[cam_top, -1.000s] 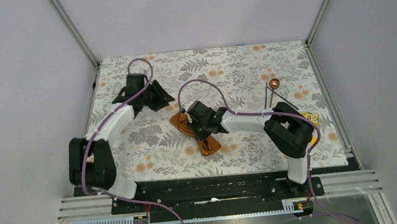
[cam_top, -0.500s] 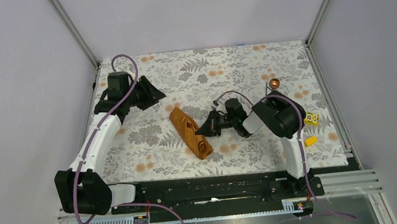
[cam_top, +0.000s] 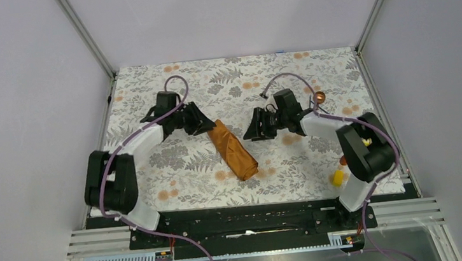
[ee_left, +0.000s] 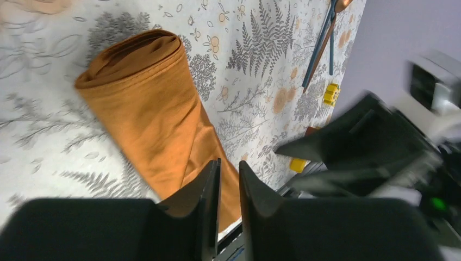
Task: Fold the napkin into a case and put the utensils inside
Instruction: Turn over the smaller rectangle-folded napkin at the center of the board, then smooth out the smaller rectangle-folded napkin at the center of the board.
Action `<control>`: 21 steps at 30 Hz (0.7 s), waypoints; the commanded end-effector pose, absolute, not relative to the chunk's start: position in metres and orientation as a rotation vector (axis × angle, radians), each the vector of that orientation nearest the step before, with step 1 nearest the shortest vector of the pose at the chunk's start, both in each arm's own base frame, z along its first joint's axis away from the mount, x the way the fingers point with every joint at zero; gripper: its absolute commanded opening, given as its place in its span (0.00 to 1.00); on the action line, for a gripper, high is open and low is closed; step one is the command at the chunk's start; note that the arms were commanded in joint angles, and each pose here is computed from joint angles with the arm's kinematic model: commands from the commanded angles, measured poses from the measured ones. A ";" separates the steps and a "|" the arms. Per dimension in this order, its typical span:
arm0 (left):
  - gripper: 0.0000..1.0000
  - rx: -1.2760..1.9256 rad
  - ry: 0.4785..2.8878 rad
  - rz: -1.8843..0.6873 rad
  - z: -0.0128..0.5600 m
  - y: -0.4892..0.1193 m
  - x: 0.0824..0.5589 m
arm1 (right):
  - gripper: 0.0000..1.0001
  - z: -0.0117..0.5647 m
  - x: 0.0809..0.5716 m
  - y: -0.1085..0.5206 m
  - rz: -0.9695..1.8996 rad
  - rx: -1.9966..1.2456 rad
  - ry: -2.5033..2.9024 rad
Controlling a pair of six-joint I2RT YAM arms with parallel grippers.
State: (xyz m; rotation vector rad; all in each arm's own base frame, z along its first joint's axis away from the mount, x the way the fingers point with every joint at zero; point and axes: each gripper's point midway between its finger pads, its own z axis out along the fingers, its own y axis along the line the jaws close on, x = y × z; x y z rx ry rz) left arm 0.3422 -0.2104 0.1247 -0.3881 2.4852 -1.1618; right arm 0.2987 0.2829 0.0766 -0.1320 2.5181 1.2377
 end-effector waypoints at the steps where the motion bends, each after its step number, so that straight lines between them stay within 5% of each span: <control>1: 0.18 -0.331 2.382 -1.312 0.129 -0.246 0.365 | 0.50 0.092 0.250 0.276 1.087 -0.509 2.570; 7: 0.07 -0.419 2.426 -1.222 0.084 -0.249 0.388 | 0.29 0.077 0.216 0.304 1.260 -0.594 2.538; 15: 0.03 -0.446 2.563 -1.049 0.016 -0.242 0.402 | 0.22 0.013 0.201 0.279 1.071 -0.549 2.645; 21: 0.26 -0.301 2.461 -1.185 0.084 -0.259 0.405 | 0.29 0.067 0.207 0.294 1.161 -0.577 2.528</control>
